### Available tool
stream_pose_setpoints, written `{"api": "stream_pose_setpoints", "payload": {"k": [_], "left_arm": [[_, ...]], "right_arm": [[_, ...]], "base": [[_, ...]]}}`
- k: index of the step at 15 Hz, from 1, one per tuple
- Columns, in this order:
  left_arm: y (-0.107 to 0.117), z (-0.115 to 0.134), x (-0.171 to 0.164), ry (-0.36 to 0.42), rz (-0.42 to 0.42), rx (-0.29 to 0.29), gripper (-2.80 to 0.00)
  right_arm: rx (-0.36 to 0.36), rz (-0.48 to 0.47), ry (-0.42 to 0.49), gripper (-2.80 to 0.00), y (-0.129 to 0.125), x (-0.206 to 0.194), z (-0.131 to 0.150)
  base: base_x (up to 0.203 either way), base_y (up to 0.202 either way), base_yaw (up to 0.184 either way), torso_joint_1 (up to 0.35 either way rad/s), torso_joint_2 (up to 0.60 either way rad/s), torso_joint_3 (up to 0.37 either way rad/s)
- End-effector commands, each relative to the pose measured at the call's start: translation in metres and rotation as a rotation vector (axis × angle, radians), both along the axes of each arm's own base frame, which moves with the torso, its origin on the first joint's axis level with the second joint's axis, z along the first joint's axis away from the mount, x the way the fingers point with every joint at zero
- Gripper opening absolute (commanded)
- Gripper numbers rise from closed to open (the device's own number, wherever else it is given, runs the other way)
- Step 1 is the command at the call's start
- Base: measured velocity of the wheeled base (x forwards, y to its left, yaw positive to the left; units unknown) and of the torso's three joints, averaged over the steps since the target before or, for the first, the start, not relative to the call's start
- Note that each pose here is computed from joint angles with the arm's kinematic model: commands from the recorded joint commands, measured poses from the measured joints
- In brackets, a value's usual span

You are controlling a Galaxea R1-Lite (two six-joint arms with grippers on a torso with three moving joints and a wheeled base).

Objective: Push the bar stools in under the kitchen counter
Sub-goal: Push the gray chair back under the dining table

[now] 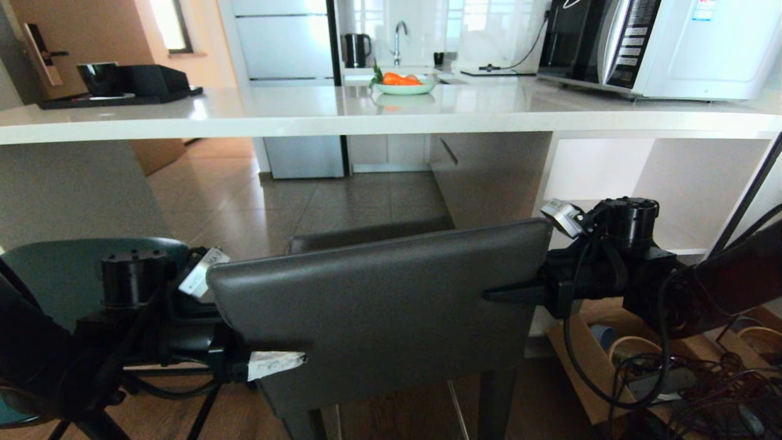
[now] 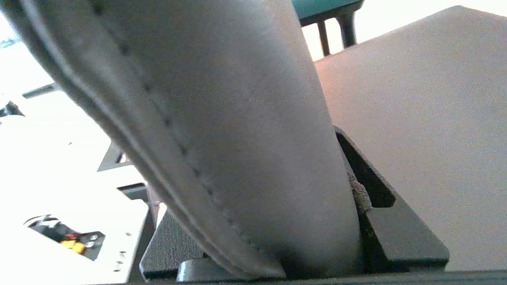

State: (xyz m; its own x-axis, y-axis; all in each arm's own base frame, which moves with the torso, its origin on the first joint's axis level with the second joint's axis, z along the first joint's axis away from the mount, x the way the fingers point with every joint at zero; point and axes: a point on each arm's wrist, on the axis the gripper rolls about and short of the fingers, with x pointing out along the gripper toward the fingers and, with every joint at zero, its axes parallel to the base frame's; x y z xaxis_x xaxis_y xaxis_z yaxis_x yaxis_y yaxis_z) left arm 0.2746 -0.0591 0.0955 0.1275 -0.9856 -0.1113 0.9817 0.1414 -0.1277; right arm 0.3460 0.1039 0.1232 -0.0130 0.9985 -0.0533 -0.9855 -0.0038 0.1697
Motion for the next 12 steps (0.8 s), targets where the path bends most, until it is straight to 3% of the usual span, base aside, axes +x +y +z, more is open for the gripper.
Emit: {"api": "stream_pose_setpoints", "payload": {"k": [1,5,12], "left_arm": [[-0.008,0.001,-0.001,-0.005,-0.040,-0.007,0.00],[-0.020,0.020,0.010,-0.068,-0.041,-0.011,0.00],[-0.013,0.042,0.049,-0.106,0.014,-0.015,0.00]], "right_arm": [[-0.001,-0.059,0.000,-2.80,-0.018,0.011,-0.013],[0.006,-0.075,-0.013,-2.80,-0.029,0.016,-0.019],[0.007,-0.063,-0.023,-2.80,-0.025,0.012,-0.019]], "base": [[0.000,0.000,0.000,0.000,0.00,0.000],[0.000,0.000,0.000,0.000,0.00,0.000],[0.000,0.000,0.000,0.000,0.00,0.000]]}}
